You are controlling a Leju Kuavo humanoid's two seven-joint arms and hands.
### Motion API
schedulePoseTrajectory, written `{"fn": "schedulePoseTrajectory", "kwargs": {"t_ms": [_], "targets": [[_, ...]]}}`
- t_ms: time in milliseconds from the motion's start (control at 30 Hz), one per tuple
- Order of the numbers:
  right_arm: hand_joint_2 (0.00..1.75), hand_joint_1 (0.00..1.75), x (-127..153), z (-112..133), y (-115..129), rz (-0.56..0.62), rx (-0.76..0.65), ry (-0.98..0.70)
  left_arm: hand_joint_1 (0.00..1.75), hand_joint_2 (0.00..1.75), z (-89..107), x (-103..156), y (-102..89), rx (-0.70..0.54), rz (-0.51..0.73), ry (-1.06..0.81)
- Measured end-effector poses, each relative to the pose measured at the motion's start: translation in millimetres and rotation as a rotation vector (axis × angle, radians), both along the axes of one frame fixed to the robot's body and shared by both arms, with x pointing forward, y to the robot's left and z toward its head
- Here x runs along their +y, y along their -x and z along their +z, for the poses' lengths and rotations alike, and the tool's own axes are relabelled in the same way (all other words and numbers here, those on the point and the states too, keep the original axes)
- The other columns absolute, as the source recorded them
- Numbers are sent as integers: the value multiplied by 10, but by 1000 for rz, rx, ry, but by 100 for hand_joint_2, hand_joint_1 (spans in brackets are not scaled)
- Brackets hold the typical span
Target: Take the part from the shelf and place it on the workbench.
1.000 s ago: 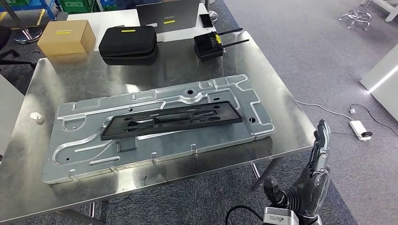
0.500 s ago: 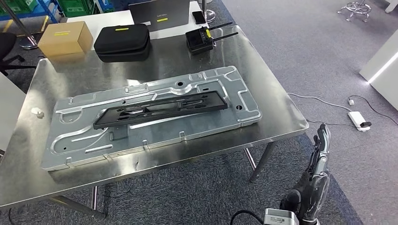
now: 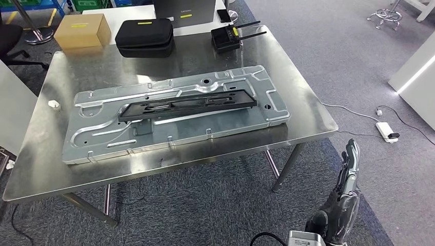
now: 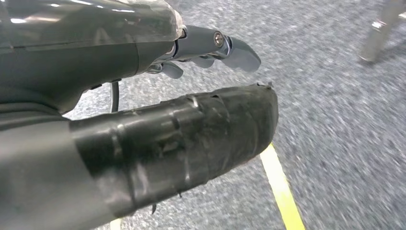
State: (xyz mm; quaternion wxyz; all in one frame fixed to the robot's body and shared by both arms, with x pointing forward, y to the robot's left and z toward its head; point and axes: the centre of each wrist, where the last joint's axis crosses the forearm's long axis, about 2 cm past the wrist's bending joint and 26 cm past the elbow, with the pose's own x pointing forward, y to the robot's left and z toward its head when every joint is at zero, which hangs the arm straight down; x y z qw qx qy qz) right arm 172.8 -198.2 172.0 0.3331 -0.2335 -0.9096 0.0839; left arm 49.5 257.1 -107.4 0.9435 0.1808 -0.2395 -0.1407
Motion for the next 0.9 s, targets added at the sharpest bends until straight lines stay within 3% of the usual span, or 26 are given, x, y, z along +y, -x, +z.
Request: {"fn": "schedulePoseTrajectory", "kwargs": {"t_ms": [900], "targets": [[0,0,19,-32,44,-12,29,-40,0,0,-1,-1,10,2,26,0]]}}
